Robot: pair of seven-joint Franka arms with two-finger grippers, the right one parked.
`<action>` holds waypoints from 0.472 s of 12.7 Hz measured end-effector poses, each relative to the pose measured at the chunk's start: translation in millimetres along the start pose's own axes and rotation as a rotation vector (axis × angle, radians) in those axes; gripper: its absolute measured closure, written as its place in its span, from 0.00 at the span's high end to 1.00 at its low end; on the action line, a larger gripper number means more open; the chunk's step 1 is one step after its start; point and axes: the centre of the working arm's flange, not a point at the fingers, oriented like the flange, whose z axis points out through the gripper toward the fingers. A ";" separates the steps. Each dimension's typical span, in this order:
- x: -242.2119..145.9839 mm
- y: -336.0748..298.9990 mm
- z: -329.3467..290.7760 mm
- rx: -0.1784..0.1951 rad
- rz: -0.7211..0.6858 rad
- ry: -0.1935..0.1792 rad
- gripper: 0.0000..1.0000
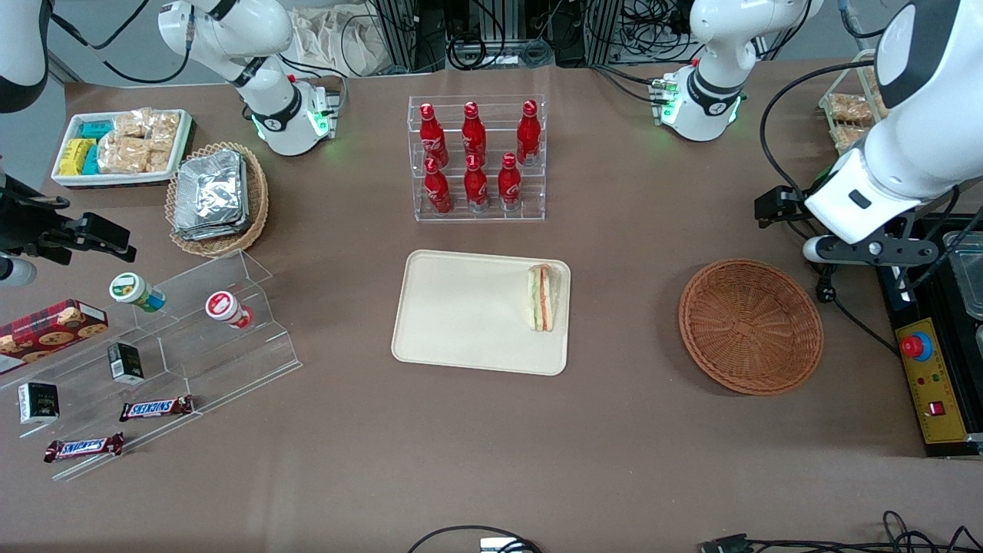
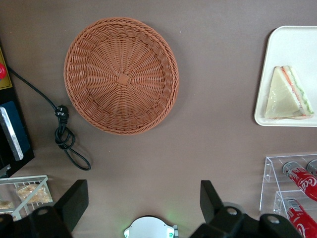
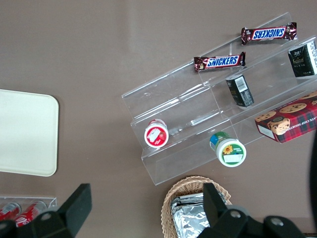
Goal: Place sandwich from basket to tray
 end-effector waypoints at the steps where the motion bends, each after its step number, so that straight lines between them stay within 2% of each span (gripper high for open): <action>1: -3.8 6.5 0.4 0.007 0.010 -0.001 1.00; 6: -18.4 7.7 -4.5 0.031 0.000 0.011 1.00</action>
